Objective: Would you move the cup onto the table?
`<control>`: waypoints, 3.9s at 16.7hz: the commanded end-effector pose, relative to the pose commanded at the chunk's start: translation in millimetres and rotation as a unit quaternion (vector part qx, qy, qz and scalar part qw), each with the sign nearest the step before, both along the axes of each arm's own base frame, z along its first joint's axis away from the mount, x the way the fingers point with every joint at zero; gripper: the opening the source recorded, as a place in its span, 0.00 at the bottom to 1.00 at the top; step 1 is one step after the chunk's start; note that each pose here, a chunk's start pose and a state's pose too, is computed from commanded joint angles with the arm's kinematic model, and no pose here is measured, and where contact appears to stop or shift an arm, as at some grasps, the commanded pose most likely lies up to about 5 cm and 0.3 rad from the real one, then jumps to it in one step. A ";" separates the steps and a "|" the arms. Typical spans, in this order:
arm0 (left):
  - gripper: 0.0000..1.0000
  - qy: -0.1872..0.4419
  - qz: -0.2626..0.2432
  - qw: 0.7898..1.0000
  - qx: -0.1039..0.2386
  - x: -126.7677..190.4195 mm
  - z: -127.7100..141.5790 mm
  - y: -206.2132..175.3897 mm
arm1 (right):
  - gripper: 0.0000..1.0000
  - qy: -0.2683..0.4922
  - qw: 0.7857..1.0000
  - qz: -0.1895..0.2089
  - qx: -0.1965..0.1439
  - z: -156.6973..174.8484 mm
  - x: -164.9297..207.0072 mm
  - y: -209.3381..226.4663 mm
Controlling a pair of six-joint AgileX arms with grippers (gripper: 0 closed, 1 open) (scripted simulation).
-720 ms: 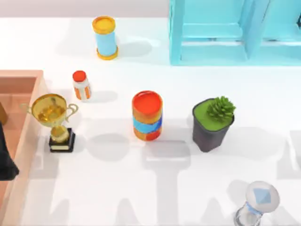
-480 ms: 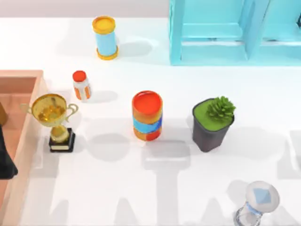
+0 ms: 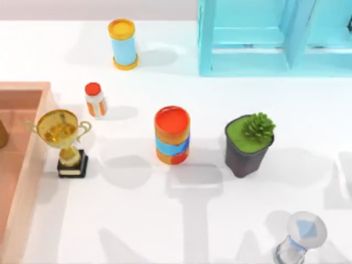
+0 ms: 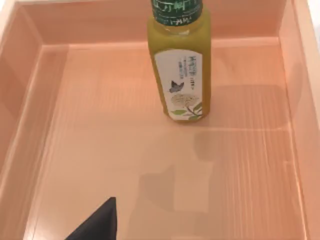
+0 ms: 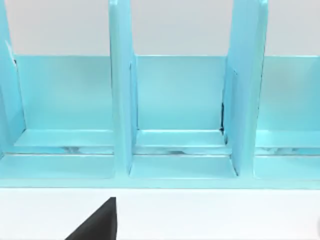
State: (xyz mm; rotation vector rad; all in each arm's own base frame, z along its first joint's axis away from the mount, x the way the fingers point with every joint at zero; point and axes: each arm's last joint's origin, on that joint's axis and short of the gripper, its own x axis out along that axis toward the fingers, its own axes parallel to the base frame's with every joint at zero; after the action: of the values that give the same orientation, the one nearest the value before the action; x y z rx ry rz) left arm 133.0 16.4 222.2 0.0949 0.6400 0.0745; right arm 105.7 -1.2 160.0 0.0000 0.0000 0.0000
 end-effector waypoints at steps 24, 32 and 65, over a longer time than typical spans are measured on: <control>1.00 0.444 -0.002 0.895 -0.052 98.2 -28.8 55.0 | 1.00 0.000 1.000 0.000 0.000 0.0 0.0 0.0; 1.00 0.446 -0.002 0.893 -0.053 93.2 -76.8 54.1 | 1.00 0.000 1.000 0.000 0.000 0.0 0.0 0.0; 0.00 0.399 0.050 0.913 -0.070 116.8 -15.2 21.2 | 1.00 0.000 1.000 0.000 0.000 0.0 0.0 0.0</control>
State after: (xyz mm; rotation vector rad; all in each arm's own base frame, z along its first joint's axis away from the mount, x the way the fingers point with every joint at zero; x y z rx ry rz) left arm 249.8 37.6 207.0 -0.0554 1.4695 0.0879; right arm 105.7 -1.2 160.0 0.0000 0.0000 0.0000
